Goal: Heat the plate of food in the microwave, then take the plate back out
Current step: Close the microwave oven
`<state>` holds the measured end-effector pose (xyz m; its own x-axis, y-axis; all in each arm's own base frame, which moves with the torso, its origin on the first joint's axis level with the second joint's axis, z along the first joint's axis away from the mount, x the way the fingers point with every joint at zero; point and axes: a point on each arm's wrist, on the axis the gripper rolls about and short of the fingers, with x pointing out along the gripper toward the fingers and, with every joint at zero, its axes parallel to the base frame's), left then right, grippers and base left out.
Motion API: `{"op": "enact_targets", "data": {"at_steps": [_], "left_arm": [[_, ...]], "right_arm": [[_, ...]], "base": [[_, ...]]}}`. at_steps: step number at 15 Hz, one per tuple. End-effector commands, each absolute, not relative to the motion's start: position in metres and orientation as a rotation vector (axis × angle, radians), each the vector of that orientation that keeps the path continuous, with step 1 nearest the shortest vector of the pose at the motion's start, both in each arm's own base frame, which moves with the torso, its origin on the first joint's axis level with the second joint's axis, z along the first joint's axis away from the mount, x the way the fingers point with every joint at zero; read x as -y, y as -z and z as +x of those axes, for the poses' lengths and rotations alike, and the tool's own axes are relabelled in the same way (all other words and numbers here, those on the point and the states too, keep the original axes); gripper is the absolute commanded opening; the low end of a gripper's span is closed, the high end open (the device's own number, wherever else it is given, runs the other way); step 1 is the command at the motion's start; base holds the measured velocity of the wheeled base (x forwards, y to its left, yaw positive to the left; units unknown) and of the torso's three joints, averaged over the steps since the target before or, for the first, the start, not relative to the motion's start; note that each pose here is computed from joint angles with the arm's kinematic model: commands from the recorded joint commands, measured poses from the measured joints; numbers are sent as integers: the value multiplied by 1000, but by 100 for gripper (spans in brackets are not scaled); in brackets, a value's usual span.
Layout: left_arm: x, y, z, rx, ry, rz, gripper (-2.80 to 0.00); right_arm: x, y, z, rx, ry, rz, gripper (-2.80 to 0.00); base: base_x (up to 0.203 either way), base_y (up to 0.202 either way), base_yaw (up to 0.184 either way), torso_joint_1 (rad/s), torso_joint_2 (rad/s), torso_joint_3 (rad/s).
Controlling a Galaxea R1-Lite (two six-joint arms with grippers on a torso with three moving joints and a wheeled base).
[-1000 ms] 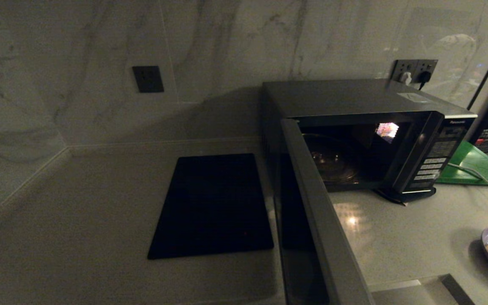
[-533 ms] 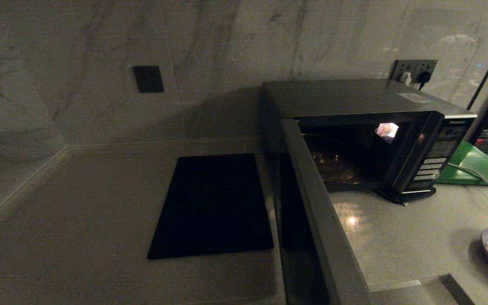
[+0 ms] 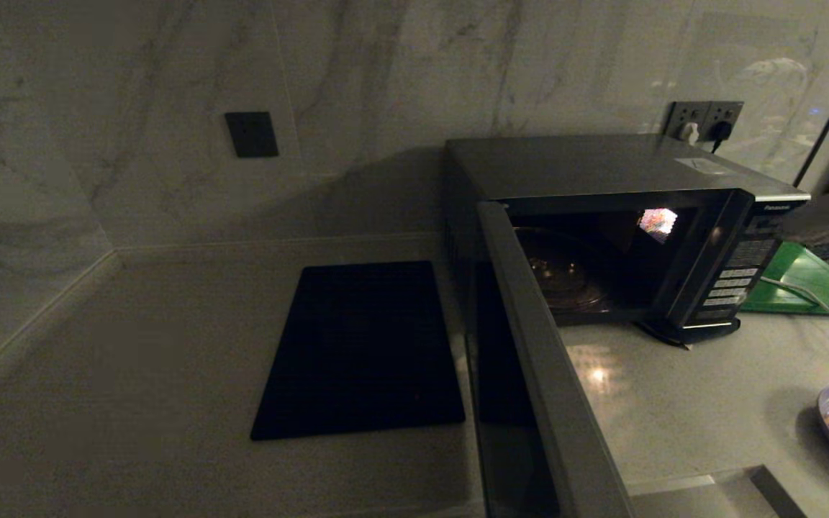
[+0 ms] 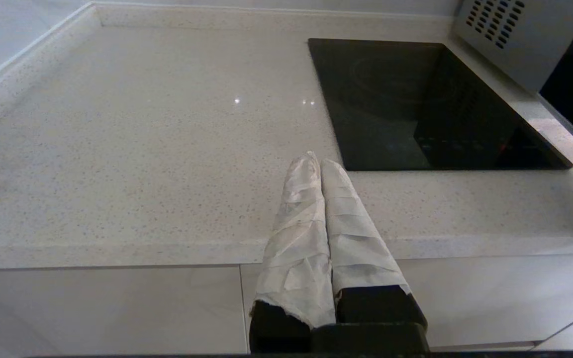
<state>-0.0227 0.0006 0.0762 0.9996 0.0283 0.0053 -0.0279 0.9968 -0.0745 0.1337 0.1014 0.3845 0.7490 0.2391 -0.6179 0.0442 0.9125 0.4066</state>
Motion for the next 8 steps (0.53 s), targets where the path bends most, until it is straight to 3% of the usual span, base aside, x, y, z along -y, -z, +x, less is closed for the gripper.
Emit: {"op": "enact_targets", "data": {"at_steps": [1, 8], "left_arm": [[-1, -76, -23, 7, -29, -75, -280], [-1, -76, -23, 7, -29, -75, -280]], "right_arm": [[-131, -375, 130, -798, -205, 337, -280], [-191, -348, 123, -912, -324, 151, -280]], "base": [[0, 0, 0, 0, 0, 0], [0, 0, 0, 0, 0, 0]]}}
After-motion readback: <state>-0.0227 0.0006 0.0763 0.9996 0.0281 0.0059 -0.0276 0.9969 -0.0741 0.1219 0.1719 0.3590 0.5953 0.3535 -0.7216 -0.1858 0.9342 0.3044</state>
